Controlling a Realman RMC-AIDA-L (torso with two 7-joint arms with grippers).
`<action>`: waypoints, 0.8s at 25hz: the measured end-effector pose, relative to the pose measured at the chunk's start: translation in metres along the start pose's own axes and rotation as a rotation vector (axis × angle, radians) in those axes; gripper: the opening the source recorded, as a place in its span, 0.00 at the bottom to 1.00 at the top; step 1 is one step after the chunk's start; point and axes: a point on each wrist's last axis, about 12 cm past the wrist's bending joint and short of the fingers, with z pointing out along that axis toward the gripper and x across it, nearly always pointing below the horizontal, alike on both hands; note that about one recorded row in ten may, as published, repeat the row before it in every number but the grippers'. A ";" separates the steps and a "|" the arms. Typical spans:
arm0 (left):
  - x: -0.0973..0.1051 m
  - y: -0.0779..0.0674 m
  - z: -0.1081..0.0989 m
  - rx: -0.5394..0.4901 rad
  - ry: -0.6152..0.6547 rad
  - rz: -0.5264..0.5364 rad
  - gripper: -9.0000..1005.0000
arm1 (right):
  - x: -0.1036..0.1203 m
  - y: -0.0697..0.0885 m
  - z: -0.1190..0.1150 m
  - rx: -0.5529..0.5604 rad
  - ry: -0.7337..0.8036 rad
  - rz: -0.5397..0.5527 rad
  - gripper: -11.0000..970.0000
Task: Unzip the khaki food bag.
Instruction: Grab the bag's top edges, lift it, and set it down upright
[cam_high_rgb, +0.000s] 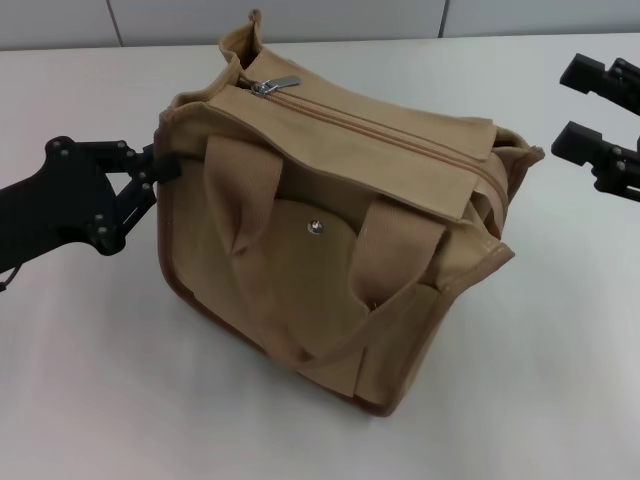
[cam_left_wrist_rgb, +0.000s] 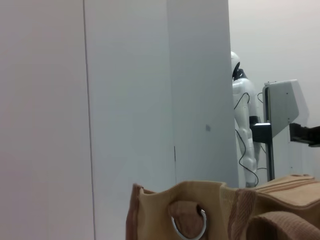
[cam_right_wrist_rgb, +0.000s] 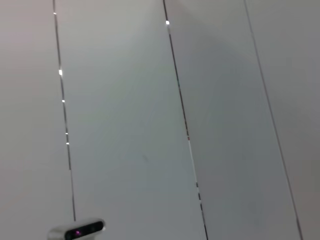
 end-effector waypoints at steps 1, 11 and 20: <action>0.000 0.000 -0.001 -0.002 -0.005 0.007 0.07 | 0.001 0.000 -0.001 0.007 0.002 0.001 0.84; -0.016 0.018 -0.002 -0.064 -0.063 0.054 0.07 | -0.001 -0.010 0.010 0.028 0.008 -0.007 0.84; -0.034 0.015 0.002 0.007 -0.185 0.096 0.07 | -0.002 -0.020 0.027 0.036 0.017 -0.018 0.84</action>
